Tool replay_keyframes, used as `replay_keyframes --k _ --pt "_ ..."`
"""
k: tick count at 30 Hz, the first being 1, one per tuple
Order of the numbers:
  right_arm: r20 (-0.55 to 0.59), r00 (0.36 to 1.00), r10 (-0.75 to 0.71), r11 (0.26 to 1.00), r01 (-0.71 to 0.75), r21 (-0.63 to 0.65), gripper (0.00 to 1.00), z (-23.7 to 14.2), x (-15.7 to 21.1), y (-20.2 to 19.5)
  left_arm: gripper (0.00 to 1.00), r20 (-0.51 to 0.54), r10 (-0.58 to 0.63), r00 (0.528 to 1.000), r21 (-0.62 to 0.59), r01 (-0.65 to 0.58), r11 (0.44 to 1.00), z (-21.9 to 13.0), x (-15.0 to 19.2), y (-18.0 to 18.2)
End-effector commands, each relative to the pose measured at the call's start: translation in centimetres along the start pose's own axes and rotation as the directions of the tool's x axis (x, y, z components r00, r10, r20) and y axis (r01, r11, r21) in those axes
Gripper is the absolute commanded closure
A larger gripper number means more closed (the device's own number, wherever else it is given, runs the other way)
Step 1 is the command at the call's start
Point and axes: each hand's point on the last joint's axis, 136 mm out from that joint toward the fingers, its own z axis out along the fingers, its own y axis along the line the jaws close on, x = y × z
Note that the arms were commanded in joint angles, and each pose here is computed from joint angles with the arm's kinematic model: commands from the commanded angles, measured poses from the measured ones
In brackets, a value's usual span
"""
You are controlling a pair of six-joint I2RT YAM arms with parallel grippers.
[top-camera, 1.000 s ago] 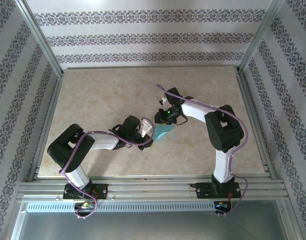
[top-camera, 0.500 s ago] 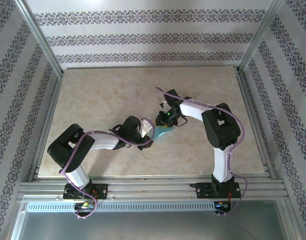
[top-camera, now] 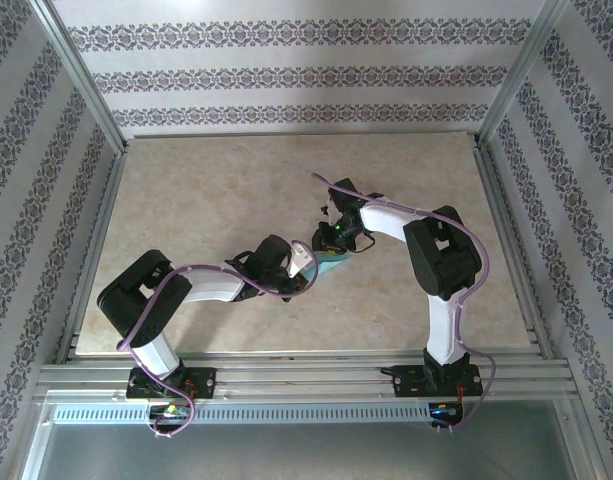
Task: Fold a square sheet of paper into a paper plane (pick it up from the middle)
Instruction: Fold the wing for the fifth time at the center of the table.
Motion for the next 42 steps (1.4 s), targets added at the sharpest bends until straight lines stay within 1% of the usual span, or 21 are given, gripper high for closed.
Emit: replay_keyframes --k 1,8,11,15,18,27,32,42 --pt "-0.019 0.999 0.044 0.997 -0.043 0.067 0.69 0.7 0.4 -1.7 0.89 -0.01 -0.012 1.0 0.015 0.012 1.0 0.1 -0.3 -0.5" --pt "-0.017 0.998 0.054 0.996 -0.053 0.068 0.69 0.8 0.4 -1.8 0.89 0.01 -0.116 0.993 0.029 0.115 0.993 0.2 -0.1 -0.4" --pt "-0.008 0.997 0.074 0.997 -0.074 0.018 0.67 0.6 0.1 -1.1 0.91 0.016 -0.141 0.99 0.013 0.141 0.99 0.2 0.2 0.0" --pt "0.046 0.992 0.116 0.99 -0.112 -0.086 0.61 -0.7 -1.4 0.3 0.93 0.008 -0.166 0.986 -0.008 0.166 0.986 0.3 0.9 0.5" --pt "0.056 0.991 0.121 0.988 -0.114 -0.108 0.6 -1.2 -1.8 0.8 0.93 0.013 -0.191 0.981 -0.01 0.192 0.981 0.3 1.1 0.7" --pt "0.007 0.988 0.156 0.988 -0.156 0.0 0.6 0.6 -0.3 -1.6 0.92 0.049 -0.248 0.967 -0.036 0.25 0.968 0.0 1.2 1.8" --pt "-0.009 0.986 0.168 0.986 -0.167 0.025 0.6 1.0 0.0 -2.2 0.94 0.069 -0.296 0.953 -0.017 0.298 0.954 -0.3 0.8 2.2" --pt "-0.052 0.986 0.156 0.985 -0.151 0.088 0.6 1.6 1.0 -3.4 0.95 0.053 -0.356 0.933 0.033 0.355 0.934 -0.3 0.3 2.4"
